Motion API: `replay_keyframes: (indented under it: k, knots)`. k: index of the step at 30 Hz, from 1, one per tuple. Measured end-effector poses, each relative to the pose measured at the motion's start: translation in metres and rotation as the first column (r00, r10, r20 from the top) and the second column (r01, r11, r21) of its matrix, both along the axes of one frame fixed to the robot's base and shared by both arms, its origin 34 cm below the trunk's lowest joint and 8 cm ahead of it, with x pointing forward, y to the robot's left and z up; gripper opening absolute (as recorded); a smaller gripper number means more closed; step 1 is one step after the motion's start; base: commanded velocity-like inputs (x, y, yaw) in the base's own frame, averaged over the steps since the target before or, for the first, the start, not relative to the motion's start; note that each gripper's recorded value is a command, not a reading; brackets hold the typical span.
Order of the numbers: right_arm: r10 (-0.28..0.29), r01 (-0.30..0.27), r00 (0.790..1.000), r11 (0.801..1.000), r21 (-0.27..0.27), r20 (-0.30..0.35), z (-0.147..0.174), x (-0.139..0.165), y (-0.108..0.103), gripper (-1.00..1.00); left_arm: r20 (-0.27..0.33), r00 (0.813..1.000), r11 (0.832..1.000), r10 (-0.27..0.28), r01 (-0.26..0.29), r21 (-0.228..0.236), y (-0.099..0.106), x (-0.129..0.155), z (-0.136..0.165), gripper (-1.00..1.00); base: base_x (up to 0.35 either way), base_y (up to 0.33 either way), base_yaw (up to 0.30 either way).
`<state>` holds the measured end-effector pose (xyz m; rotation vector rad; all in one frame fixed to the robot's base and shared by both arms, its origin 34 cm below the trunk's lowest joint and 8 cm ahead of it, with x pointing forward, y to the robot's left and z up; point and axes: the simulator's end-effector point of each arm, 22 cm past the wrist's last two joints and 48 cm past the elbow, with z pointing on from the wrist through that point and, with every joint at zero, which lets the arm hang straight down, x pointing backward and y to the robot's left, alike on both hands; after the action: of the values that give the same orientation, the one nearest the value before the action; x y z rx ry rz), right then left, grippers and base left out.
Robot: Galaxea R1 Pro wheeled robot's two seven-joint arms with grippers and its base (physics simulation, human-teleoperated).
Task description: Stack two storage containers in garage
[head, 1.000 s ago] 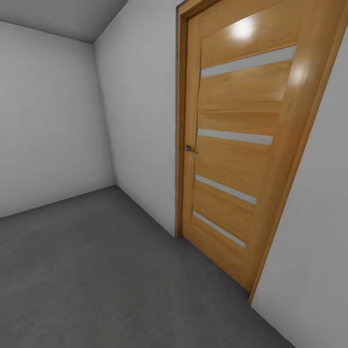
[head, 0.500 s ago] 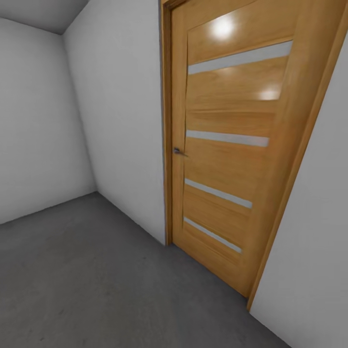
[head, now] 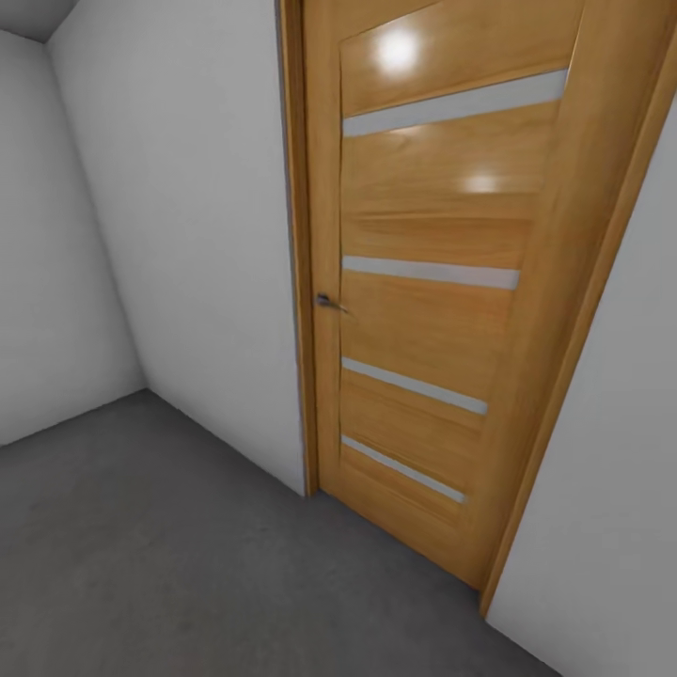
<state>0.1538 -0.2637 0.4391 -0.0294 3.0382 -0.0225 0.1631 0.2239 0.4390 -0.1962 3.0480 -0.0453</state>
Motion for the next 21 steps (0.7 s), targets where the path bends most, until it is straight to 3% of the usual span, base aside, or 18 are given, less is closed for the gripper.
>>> replay_keyframes:
  k: [21]
  knots:
    - [0.000, 0.000, 1.000, 1.000, 0.000, 0.000, 0.0000, 0.0000, 0.0000, 1.00, 0.000, 1.000, 1.000, 0.002, -0.002, 0.000, 0.0000, 0.0000, 0.0000, 1.00, 0.243, 0.275, -0.245]
